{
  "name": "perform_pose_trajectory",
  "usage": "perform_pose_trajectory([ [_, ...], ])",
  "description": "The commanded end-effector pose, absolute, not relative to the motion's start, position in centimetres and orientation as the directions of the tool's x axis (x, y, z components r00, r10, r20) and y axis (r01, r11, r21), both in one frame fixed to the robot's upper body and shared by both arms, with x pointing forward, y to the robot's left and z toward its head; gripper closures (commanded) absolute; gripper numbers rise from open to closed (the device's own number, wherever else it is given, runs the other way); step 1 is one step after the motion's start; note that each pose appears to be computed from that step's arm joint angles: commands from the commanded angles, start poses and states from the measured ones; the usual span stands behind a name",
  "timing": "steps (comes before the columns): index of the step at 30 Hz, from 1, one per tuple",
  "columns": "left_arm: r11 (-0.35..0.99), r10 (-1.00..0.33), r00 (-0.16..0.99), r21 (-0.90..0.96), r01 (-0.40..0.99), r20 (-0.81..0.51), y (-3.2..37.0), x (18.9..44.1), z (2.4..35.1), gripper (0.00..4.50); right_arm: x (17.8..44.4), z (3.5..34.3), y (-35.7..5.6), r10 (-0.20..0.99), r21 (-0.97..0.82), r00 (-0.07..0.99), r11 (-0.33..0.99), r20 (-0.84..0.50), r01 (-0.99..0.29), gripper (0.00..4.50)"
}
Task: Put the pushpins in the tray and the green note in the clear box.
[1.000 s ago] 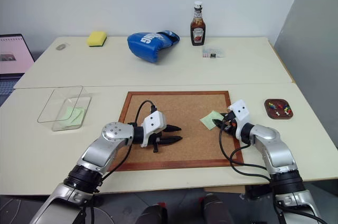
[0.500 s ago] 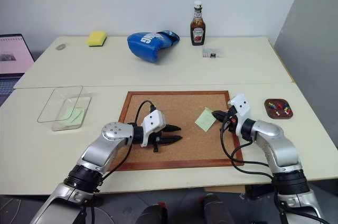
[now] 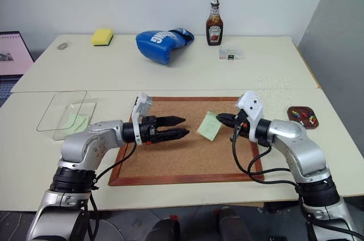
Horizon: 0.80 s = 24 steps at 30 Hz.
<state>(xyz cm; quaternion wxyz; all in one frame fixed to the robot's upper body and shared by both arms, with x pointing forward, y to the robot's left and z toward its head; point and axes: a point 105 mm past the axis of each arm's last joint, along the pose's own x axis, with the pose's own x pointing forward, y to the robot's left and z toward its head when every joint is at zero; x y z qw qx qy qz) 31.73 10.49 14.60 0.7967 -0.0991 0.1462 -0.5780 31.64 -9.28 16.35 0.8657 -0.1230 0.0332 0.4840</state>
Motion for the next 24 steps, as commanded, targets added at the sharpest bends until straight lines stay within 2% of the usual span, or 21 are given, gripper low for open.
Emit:
perform_pose_trajectory([
  [1, 0.251, -0.966, 0.255, -0.314, 0.916, -0.030, 9.0, 31.7, 17.1, 0.51, 30.5, 18.8, -7.1, 0.879, -0.234, 0.463, 0.430, -0.111, -0.872, 4.50],
  [6, 0.229, -0.973, 0.223, -0.313, 0.922, -0.056, 8.3, 31.2, 16.4, 0.51, 30.0, 19.3, -6.1, 0.894, -0.234, 0.438, 0.409, -0.091, -0.882, 4.50],
  [13, 0.213, -0.977, 0.199, -0.328, 0.920, -0.074, 8.0, 30.5, 15.4, 1.67, 29.7, 19.6, -5.7, 0.902, -0.232, 0.425, 0.397, -0.081, -0.888, 4.50],
  [24, 0.229, -0.973, 0.226, -0.333, 0.915, -0.050, 8.0, 30.9, 15.7, 3.74, 29.6, 19.9, -5.3, 0.907, -0.221, 0.414, 0.391, -0.071, -0.894, 4.50],
])
